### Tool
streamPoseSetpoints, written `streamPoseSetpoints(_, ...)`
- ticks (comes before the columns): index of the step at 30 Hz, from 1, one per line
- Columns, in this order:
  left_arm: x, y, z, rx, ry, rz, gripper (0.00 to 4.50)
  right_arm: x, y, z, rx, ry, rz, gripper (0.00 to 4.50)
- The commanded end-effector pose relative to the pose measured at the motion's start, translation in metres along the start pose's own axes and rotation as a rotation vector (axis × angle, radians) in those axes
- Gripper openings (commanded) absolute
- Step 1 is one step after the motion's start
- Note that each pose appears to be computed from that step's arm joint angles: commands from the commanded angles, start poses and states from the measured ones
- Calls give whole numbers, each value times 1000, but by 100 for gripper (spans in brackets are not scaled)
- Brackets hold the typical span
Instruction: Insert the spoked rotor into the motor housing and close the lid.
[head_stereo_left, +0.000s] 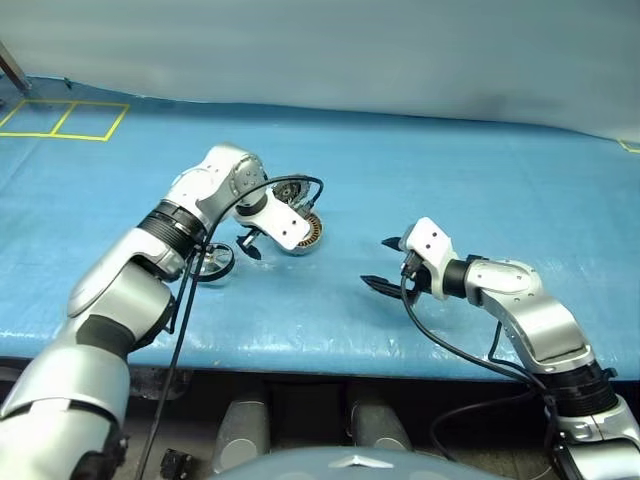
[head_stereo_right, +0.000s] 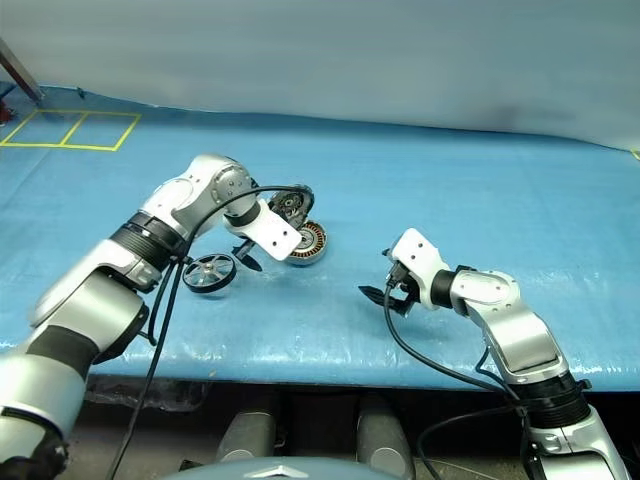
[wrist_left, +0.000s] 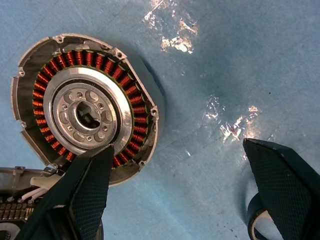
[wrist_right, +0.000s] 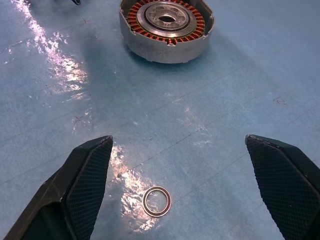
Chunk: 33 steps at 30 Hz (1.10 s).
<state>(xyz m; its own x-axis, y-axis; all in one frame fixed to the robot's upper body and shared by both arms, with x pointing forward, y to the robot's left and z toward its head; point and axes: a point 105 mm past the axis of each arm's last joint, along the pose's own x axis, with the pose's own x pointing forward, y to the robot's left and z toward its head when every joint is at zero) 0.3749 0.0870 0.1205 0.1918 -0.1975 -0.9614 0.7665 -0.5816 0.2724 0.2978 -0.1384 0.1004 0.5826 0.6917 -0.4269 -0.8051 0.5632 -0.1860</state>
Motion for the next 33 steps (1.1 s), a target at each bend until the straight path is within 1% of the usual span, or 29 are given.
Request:
streamPoseSetpoints(1,-11,17,4,25,12,59,450,-6,0,14,-37,-43,-20,448)
streamPoseSetpoints(10,-9,25,5,37,23,64,450,-8,2,8,-11,-47,-50,448)
streamPoseSetpoints(16,3,18,7,51,21,17,450,-9,2,8,-4,-52,-64,448)
streamPoseSetpoints(25,11,12,2,31,20,-7,450,-9,2,8,5,-65,-81,448)
streamPoseSetpoints(33,22,10,2,32,18,-8,450,-8,1,12,-4,-79,-92,448)
